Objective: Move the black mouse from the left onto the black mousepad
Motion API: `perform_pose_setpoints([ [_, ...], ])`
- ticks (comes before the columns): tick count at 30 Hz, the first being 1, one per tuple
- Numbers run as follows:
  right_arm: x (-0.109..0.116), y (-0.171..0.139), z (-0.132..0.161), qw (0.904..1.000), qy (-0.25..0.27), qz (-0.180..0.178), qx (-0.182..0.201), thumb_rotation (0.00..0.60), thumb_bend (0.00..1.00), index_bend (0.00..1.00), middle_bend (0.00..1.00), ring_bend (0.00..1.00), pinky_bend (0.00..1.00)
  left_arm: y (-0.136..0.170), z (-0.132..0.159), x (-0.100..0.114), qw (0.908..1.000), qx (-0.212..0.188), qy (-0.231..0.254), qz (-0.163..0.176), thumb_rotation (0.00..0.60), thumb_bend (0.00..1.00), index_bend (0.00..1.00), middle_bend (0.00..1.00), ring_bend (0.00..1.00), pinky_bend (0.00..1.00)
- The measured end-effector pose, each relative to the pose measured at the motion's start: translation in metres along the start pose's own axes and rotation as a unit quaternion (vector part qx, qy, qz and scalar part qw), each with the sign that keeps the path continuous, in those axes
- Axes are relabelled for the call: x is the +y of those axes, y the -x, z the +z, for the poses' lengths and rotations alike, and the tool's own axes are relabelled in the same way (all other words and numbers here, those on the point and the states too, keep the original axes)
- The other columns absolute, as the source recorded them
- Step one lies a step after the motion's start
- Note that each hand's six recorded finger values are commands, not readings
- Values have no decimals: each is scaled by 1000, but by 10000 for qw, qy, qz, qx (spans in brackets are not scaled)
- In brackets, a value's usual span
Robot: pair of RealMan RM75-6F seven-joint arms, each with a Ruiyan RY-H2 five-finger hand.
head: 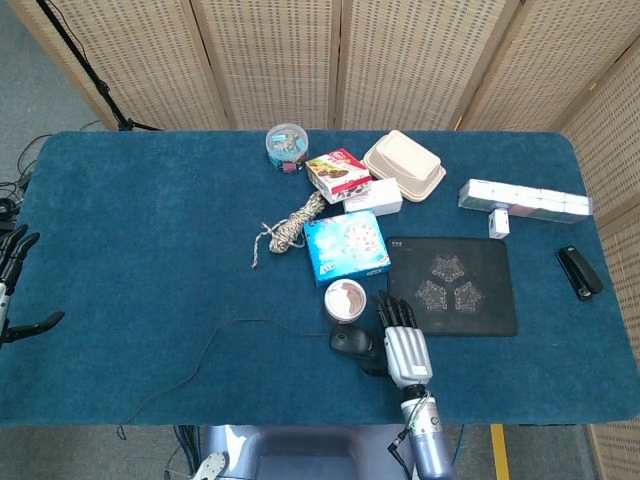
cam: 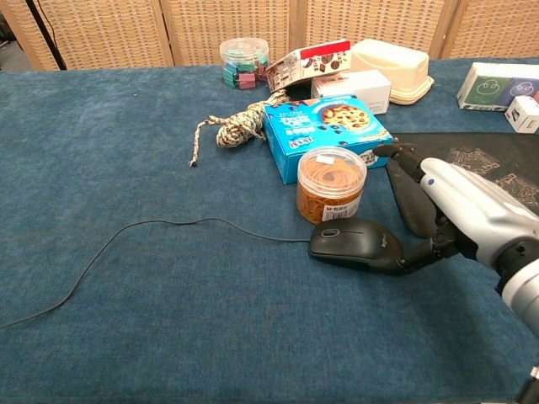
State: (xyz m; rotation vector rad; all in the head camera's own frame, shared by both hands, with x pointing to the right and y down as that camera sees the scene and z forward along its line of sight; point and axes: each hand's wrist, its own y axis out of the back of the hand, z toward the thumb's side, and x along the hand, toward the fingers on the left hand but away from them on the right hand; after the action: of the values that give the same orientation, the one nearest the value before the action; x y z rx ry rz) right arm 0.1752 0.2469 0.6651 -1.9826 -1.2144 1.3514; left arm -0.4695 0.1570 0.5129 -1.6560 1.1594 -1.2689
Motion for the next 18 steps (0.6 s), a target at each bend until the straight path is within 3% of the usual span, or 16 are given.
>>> perform_pose_setpoints([
  [6, 3, -9, 0, 9998, -28, -126, 168, 600, 0, 22, 57, 27, 0, 1, 1, 0, 10000, -7, 0, -3, 600, 106, 0, 0, 0, 0],
  [11, -8, -9, 4, 9999, -24, 85, 106, 600, 0, 18, 208, 49, 0, 1, 1, -1, 10000, -4, -14, -16, 600, 105, 0, 0, 0, 0],
  [18, -17, -3, 7, 9997, 176, 171, -21, 600, 0, 42, 306, 80, 0, 0, -1, 1, 10000, 23, 24, 1, 600, 105, 0, 0, 0, 0],
])
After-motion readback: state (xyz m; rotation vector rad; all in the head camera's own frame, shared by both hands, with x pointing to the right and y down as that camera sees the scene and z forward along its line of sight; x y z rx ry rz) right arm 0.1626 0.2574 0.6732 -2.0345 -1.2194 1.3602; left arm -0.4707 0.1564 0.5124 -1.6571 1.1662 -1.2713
